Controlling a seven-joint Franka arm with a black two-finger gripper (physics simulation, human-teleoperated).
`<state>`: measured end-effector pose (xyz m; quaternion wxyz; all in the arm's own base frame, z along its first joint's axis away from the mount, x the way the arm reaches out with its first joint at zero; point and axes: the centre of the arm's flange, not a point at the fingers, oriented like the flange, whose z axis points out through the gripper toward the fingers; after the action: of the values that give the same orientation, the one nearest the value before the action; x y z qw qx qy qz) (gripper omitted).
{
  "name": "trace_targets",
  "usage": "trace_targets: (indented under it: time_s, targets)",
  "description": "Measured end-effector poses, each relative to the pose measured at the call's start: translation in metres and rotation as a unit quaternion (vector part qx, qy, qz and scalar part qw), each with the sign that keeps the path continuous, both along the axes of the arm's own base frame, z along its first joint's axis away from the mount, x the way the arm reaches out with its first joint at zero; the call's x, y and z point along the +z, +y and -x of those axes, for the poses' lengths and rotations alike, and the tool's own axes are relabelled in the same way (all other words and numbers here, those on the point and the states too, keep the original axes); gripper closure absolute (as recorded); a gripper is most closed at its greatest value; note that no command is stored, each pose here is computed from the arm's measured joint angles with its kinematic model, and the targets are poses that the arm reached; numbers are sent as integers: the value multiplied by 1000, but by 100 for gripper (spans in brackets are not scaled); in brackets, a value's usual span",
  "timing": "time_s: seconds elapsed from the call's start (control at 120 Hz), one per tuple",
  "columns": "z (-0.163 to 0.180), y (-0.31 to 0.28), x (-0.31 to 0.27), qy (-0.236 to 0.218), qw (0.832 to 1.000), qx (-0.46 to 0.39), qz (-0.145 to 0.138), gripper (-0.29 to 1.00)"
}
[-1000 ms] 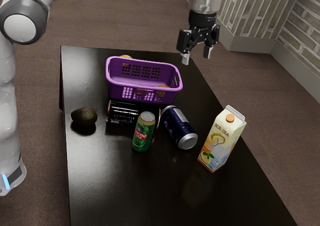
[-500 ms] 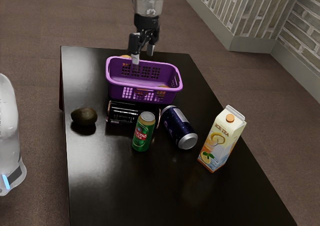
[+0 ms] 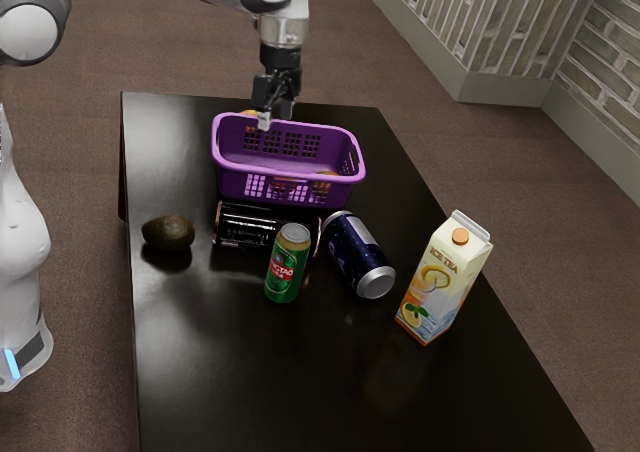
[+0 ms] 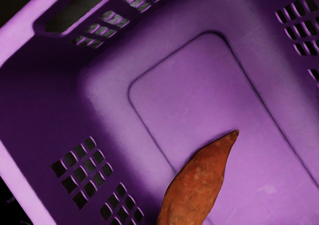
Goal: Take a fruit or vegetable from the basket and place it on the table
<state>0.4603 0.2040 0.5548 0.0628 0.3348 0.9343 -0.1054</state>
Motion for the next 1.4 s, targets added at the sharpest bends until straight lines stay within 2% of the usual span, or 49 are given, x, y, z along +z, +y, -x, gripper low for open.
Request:
trace_targets:
  time_s: [0.2,0.317,0.5,0.7,0.917,1.033,1.117,1.217,1.4]
  targets:
    - [-12,7,-25,-22,989,-146,-2,0]
    - [-28,14,-49,-37,975,-219,-6,0]
    - [-57,28,-51,-77,947,-310,-30,0]
    - [-46,9,-72,-97,917,-384,-41,0]
    - [-60,-8,-91,-117,885,-447,-51,0]
    - [-48,-22,-91,-124,872,-470,-57,0]
    - [-36,-18,-91,-129,870,-471,-62,0]
    - [-27,0,-89,-136,876,-457,-69,0]
    - [-31,-8,-91,-159,890,-425,-48,0]
